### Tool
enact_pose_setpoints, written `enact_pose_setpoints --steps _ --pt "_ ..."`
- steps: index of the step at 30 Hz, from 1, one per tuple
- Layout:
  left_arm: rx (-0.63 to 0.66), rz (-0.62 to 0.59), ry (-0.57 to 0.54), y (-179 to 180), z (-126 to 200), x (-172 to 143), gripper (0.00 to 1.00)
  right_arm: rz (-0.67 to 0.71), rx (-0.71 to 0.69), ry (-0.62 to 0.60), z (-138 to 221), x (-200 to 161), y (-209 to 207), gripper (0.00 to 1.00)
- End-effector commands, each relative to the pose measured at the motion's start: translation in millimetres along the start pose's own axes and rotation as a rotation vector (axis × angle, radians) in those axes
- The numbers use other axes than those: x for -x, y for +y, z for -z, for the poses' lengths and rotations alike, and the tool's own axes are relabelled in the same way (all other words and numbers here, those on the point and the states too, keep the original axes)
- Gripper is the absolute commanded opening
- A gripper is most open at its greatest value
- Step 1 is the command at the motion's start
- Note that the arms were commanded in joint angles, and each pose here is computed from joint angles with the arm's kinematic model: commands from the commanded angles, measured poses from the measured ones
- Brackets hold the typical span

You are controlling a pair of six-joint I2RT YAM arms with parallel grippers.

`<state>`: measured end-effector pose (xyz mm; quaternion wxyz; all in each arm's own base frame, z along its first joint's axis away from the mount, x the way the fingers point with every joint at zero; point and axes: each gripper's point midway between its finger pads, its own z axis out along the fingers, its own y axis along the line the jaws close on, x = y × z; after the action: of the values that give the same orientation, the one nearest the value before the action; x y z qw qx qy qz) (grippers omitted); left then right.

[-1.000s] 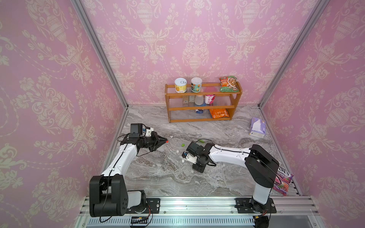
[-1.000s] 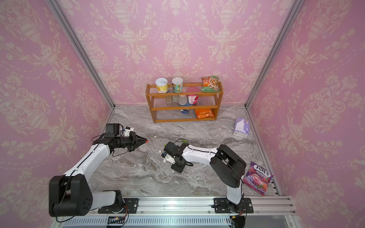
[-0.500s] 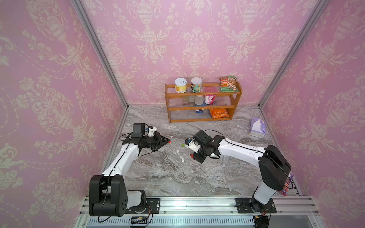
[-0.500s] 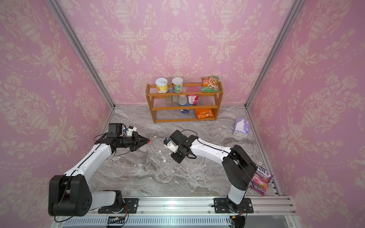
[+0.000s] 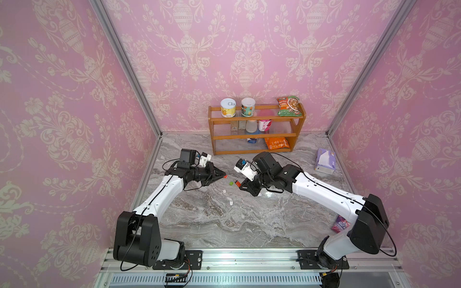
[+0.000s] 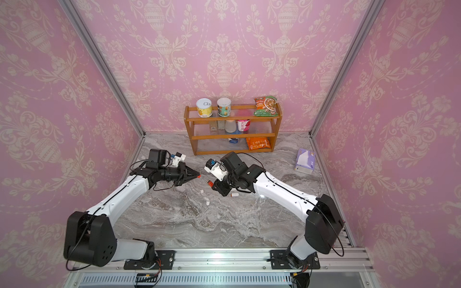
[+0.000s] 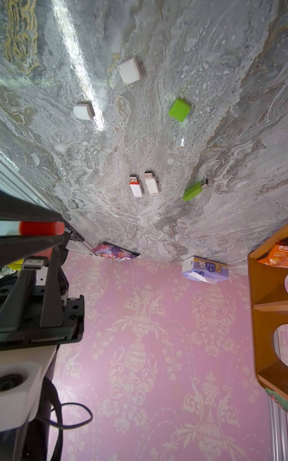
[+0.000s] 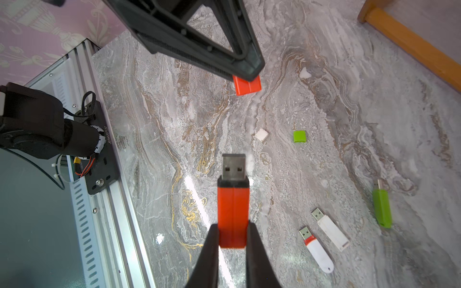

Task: Close the usb drive cover
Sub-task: Close the cover of the USB drive.

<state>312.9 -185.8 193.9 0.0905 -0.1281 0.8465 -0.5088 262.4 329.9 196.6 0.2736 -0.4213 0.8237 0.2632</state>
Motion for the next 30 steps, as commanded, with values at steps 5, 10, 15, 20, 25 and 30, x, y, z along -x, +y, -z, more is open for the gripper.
enact_pose_setpoints --steps 5,10,15,20,25,30 --pt "-0.094 -0.107 0.117 -38.4 -6.2 -18.7 0.00 0.077 0.062 0.018 17.9 1.8 17.0 0.00" --pt "-0.106 -0.141 0.149 -47.2 -9.5 -27.3 0.00 0.114 0.051 0.053 22.7 0.9 16.1 0.00" --pt "-0.099 -0.152 0.180 -47.0 -13.6 -33.2 0.00 0.121 0.029 0.048 20.9 3.4 10.4 0.00" --pt "-0.081 -0.150 0.182 -42.1 -15.2 -34.3 0.00 0.112 0.001 0.065 16.1 -1.6 0.9 0.00" --pt "-0.089 -0.158 0.178 -45.5 -14.5 -33.4 0.00 0.111 -0.002 0.074 13.8 -3.2 -1.7 0.00" --pt "-0.091 -0.161 0.180 -46.7 -14.8 -33.3 0.00 0.105 0.000 0.061 12.8 -1.7 -6.8 0.00"
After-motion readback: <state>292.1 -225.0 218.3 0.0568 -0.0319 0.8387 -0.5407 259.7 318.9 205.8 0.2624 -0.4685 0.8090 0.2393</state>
